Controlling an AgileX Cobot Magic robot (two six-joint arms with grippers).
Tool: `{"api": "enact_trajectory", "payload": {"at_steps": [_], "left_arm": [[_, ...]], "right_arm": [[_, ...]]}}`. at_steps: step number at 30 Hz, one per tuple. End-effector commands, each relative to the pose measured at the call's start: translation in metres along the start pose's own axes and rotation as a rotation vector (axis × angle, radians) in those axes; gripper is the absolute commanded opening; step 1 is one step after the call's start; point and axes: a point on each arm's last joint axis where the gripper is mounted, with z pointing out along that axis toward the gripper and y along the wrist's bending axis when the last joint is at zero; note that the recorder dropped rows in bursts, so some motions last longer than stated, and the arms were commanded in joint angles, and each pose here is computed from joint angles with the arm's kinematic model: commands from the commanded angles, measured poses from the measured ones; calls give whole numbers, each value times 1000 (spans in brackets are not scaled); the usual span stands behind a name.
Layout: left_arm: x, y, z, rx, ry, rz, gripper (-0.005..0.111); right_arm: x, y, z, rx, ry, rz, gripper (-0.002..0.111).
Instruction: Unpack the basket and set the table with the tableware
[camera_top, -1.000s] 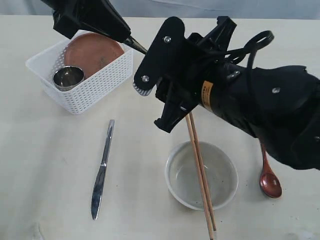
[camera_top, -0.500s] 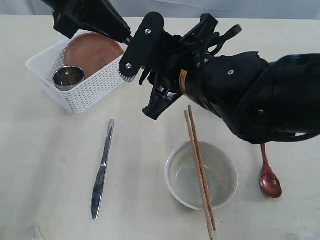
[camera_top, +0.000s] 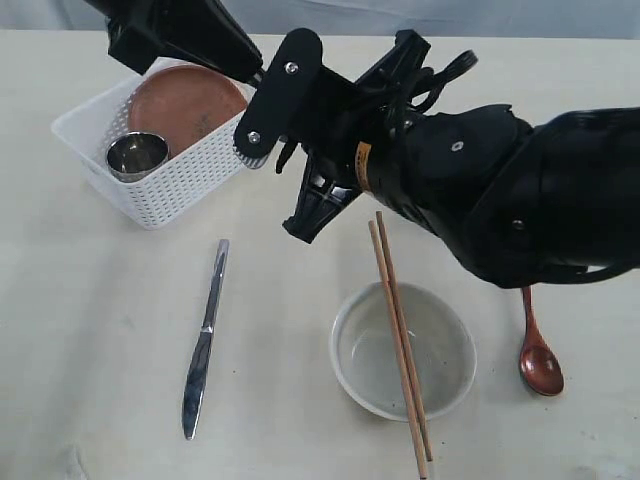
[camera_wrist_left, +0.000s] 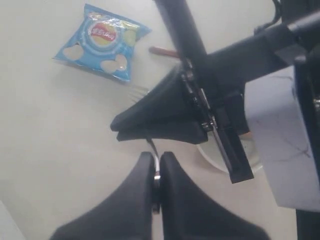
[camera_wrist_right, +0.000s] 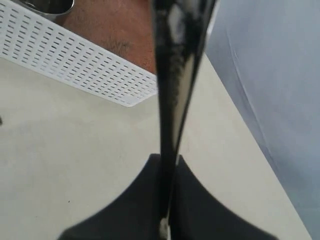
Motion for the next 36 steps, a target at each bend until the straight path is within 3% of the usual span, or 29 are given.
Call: {"api": "enact_trajectory", "payload": {"at_steps": [1,5,8,18,24,29,32,36], "left_arm": [[-2,-4,-1,8,-11,-13,11],[-2,-4,-1,8,-11,-13,37],[-2,-4,-1,8,-11,-15,48],[-4,-4,-6,-20,4,-19,49],[-14,-4,-24,-182,-17,49,49],[-16,-10,-44,-330,30,96,49],[-10,-8,-59,-412,69,58,49],[0,-9,-90,-474,11,-71,49]], "right_arm": [[0,-3,0,9,-2,13,-1],[0,-3,0,11,-1,13,-1],[0,-3,0,15,0,13,-1],[-9,-23,-8,117,18,109,-1],[-6,-29,-14,152,63,127,-1],[9,-40,-12,139,158,242,-1],[21,-57,-15,96,195,344,-1],[36,-89,-32,26,189,511,-1]]}}
